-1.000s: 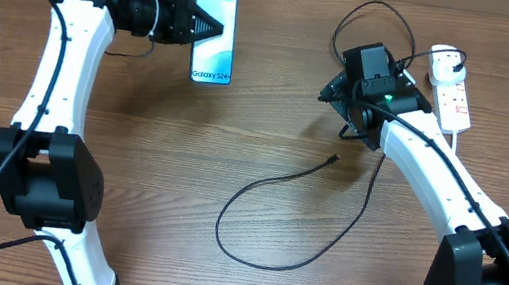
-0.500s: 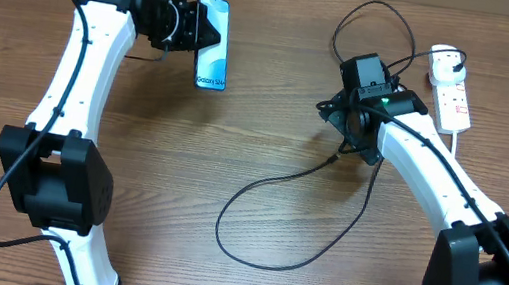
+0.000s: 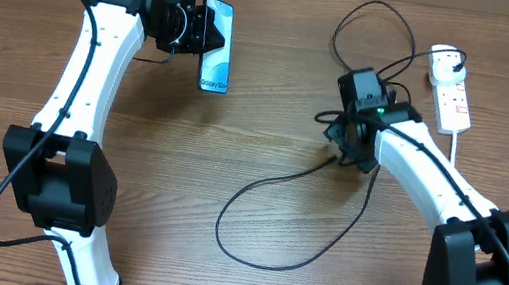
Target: Plug charger to phone and switch on socket
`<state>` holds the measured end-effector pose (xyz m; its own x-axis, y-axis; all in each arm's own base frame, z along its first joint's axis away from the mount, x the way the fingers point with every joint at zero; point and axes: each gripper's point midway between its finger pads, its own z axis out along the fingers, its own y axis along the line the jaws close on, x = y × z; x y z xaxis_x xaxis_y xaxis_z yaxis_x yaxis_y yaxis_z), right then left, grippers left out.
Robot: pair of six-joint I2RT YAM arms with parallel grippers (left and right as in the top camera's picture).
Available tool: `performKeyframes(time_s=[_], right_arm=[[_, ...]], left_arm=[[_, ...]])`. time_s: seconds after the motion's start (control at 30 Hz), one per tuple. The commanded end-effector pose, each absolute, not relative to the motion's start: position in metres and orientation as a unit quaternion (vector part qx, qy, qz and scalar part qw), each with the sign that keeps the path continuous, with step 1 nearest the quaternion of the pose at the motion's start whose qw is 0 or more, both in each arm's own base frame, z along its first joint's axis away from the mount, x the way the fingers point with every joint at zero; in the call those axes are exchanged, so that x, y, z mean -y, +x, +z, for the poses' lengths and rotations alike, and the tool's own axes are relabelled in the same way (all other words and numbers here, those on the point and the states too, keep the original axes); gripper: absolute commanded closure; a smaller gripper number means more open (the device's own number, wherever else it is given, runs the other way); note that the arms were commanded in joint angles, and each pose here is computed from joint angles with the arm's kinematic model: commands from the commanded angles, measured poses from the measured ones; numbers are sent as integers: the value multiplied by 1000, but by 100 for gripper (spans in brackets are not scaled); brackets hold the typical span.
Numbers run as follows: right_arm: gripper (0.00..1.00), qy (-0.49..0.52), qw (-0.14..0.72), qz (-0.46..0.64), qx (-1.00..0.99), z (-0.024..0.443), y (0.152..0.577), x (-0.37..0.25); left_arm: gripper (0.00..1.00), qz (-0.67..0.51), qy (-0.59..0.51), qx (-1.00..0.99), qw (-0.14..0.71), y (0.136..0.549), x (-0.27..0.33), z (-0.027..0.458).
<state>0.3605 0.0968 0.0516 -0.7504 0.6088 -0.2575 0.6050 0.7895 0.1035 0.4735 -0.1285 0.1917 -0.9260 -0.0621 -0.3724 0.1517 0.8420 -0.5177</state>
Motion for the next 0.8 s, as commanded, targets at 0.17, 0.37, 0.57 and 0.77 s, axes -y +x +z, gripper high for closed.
performKeyframes(time_s=[0.17, 0.37, 0.57, 0.77], right_arm=[[38, 318, 102, 29, -942, 32, 344, -107], [45, 315, 82, 48, -944, 20, 334, -113], [47, 312, 70, 80, -944, 19, 334, -125], [55, 312, 73, 79, -944, 19, 335, -124]], left_arm=[[96, -270, 21, -938, 218, 470, 124, 217], [96, -270, 22, -937, 221, 471, 124, 218], [96, -270, 23, -936, 224, 473, 124, 219], [96, -270, 22, -936, 223, 472, 124, 218]])
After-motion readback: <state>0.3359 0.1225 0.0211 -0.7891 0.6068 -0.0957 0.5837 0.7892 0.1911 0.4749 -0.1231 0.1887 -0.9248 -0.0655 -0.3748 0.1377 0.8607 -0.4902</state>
